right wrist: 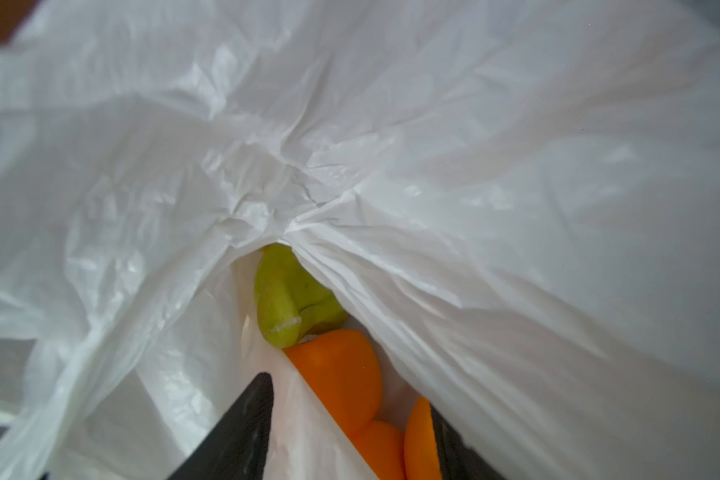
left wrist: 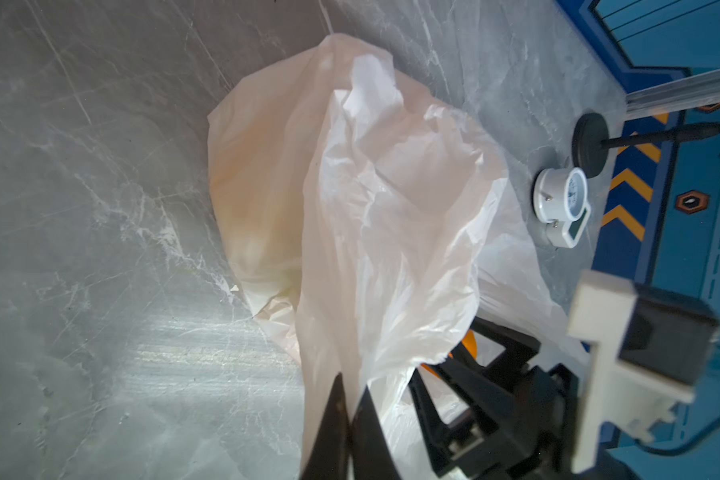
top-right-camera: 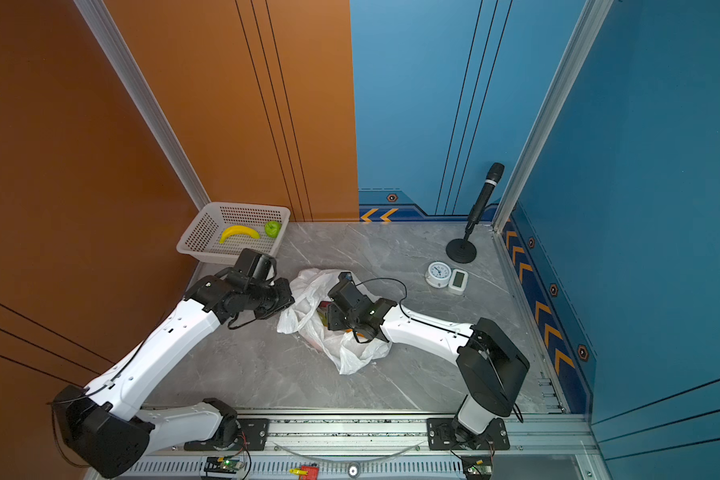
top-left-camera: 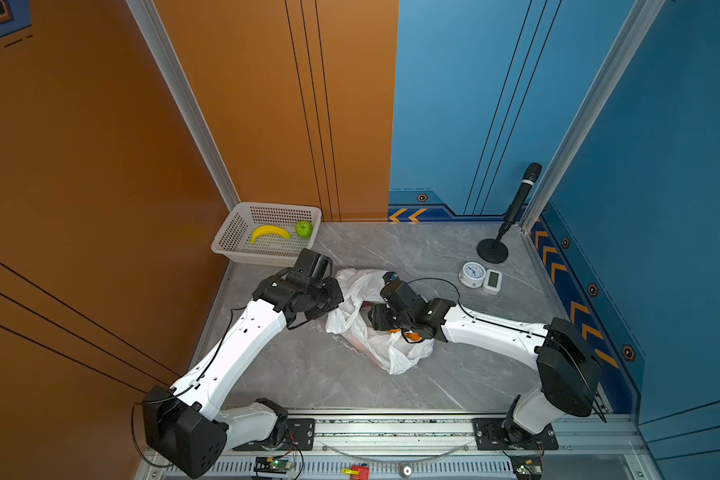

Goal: Untie the knot of the plastic bag and take out the fruit

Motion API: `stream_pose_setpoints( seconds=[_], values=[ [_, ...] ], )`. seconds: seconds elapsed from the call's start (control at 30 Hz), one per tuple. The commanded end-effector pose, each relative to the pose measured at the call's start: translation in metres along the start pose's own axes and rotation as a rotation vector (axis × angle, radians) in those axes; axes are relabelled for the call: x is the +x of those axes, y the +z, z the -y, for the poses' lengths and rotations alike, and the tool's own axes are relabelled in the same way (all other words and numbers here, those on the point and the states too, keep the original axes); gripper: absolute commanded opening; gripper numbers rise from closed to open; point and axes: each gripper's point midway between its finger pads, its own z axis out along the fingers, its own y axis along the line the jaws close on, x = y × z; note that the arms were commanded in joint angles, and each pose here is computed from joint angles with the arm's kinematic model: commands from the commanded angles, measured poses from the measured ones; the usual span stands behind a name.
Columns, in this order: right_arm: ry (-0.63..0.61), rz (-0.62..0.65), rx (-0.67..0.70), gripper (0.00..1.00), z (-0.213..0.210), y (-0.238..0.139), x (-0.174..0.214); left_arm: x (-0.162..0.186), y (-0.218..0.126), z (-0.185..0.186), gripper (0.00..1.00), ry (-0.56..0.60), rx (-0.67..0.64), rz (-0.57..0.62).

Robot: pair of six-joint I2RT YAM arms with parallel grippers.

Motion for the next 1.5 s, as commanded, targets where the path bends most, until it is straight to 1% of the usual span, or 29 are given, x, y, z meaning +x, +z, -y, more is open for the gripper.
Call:
stream_pose_setpoints(
  seconds=[0.0, 0.07, 0.13, 0.23, 0.37, 0.43, 0.6, 0.7, 0.77, 0.87, 0.97, 1.0, 1.07, 1.3, 1.37, 1.47],
  values=[
    [-0.139, 0.162, 0.009, 0.63, -0.003, 0.004, -0.025, -0.011, -0.011, 0.015, 0.04, -0.158, 0.058, -0.006],
    [-0.189, 0.183, 0.017, 0.63, -0.001, 0.006, -0.026, -0.014, -0.01, 0.018, 0.04, -0.232, 0.073, -0.027],
    [-0.242, 0.202, 0.024, 0.63, -0.003, 0.011, -0.03, -0.014, -0.009, 0.024, 0.04, -0.269, 0.091, -0.052],
    [-0.331, 0.212, 0.041, 0.64, -0.003, 0.023, -0.033, -0.013, -0.006, 0.028, 0.04, -0.275, 0.097, -0.072],
    [-0.42, 0.193, 0.06, 0.67, -0.003, 0.042, -0.037, -0.012, -0.006, 0.03, 0.04, -0.272, 0.102, -0.082],
    [-0.45, 0.192, 0.077, 0.71, -0.001, 0.05, -0.042, -0.013, -0.007, 0.029, 0.04, -0.276, 0.103, -0.076],
    [-0.474, 0.187, 0.08, 0.8, -0.004, 0.069, -0.052, -0.018, -0.013, 0.018, 0.04, -0.313, 0.098, -0.048],
    [-0.482, 0.178, 0.104, 0.91, -0.003, 0.077, -0.058, -0.023, -0.018, 0.011, 0.04, -0.354, 0.102, -0.026],
    [-0.488, 0.178, 0.119, 1.0, -0.004, 0.082, -0.064, -0.025, -0.021, 0.009, 0.03, -0.358, 0.11, -0.023],
    [-0.491, 0.166, 0.148, 1.0, -0.001, 0.095, -0.07, -0.026, -0.02, 0.009, 0.04, -0.348, 0.112, -0.028],
    [-0.476, 0.133, 0.146, 1.0, 0.001, 0.105, -0.075, -0.023, -0.017, 0.008, 0.03, -0.341, 0.112, -0.046],
    [-0.472, 0.091, 0.158, 1.0, 0.008, 0.118, -0.066, -0.023, -0.016, 0.007, 0.04, -0.337, 0.108, -0.048],
    [-0.457, 0.048, 0.164, 1.0, 0.013, 0.126, -0.061, -0.022, -0.015, 0.006, 0.03, -0.335, 0.106, -0.048],
    [-0.431, -0.067, 0.159, 1.0, 0.026, 0.14, -0.035, -0.026, -0.013, -0.002, 0.04, -0.343, 0.091, -0.037],
    [-0.424, -0.077, 0.152, 0.96, 0.026, 0.139, -0.034, -0.026, -0.01, -0.003, 0.03, -0.341, 0.083, -0.043],
    [-0.416, -0.08, 0.117, 0.82, 0.022, 0.133, -0.038, -0.027, -0.007, -0.003, 0.04, -0.336, 0.076, -0.049]
  ],
)
